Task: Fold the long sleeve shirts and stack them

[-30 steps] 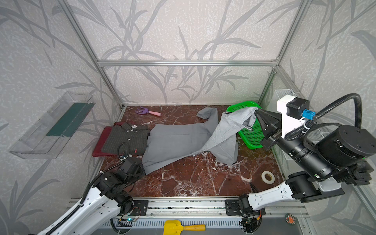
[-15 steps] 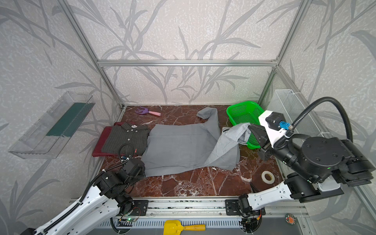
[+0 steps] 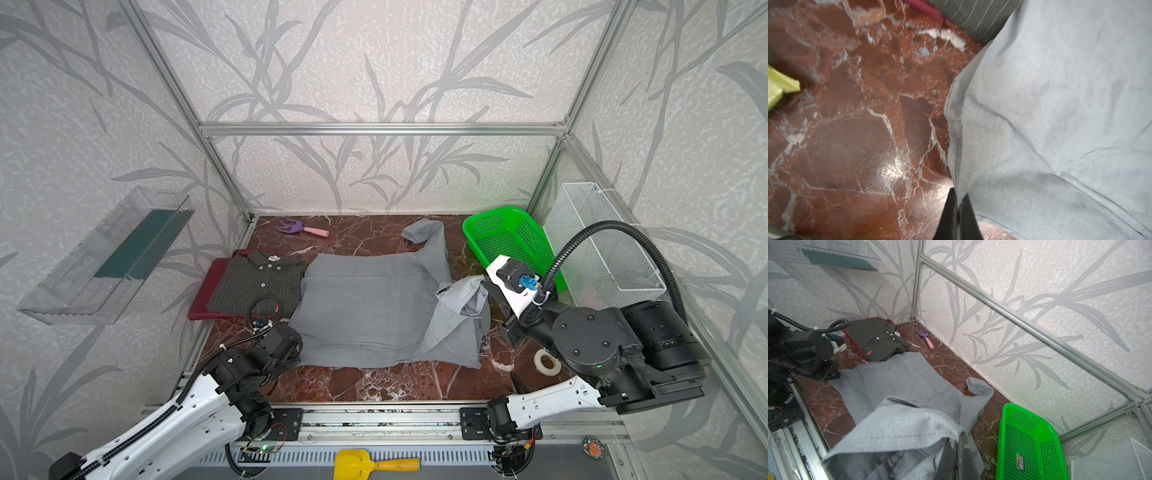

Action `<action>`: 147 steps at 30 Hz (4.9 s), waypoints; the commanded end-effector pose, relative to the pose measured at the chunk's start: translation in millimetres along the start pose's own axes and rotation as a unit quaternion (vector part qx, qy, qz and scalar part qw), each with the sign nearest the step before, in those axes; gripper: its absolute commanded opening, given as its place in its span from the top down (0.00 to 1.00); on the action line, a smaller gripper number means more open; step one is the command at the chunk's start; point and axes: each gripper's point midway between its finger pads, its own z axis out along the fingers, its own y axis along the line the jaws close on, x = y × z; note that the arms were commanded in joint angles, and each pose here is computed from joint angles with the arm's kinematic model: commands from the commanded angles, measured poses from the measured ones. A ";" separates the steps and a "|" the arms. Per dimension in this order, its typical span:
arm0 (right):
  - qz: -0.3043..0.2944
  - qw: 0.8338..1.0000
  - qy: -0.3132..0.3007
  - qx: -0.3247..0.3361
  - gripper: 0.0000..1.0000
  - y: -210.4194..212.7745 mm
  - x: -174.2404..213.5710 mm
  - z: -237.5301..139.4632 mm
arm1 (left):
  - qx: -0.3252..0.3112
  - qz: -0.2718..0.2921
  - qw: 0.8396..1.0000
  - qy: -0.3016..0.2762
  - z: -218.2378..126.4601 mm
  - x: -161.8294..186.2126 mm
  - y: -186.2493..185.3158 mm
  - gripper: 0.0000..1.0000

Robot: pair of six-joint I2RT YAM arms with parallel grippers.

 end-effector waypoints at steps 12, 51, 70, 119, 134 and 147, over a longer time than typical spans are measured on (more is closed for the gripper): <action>0.026 0.999 0.006 0.020 1.00 7.3 1.9 19.1 | -0.034 -0.009 0.999 -0.022 0.2 -8.9 6.9 1.00; 0.189 0.969 0.092 0.128 1.00 -159.8 -8.5 237.9 | -0.102 0.020 0.993 0.061 29.9 -70.7 -42.0 1.00; 0.146 0.961 0.166 0.168 1.00 -180.0 72.9 324.5 | -0.144 0.033 0.983 0.109 32.6 -97.9 -48.3 0.39; 0.423 0.848 0.310 0.079 1.00 -127.4 146.5 355.5 | 0.347 0.524 0.696 -0.347 -82.9 -103.7 -438.9 0.08; 0.595 0.779 0.198 -0.012 1.00 -103.0 136.3 334.1 | 0.311 0.462 0.747 -0.362 -66.9 -110.3 -470.5 0.33; 0.624 0.766 0.149 -0.030 1.00 -96.9 127.6 319.3 | 0.329 0.426 0.780 -0.318 -48.4 -103.2 -462.3 0.15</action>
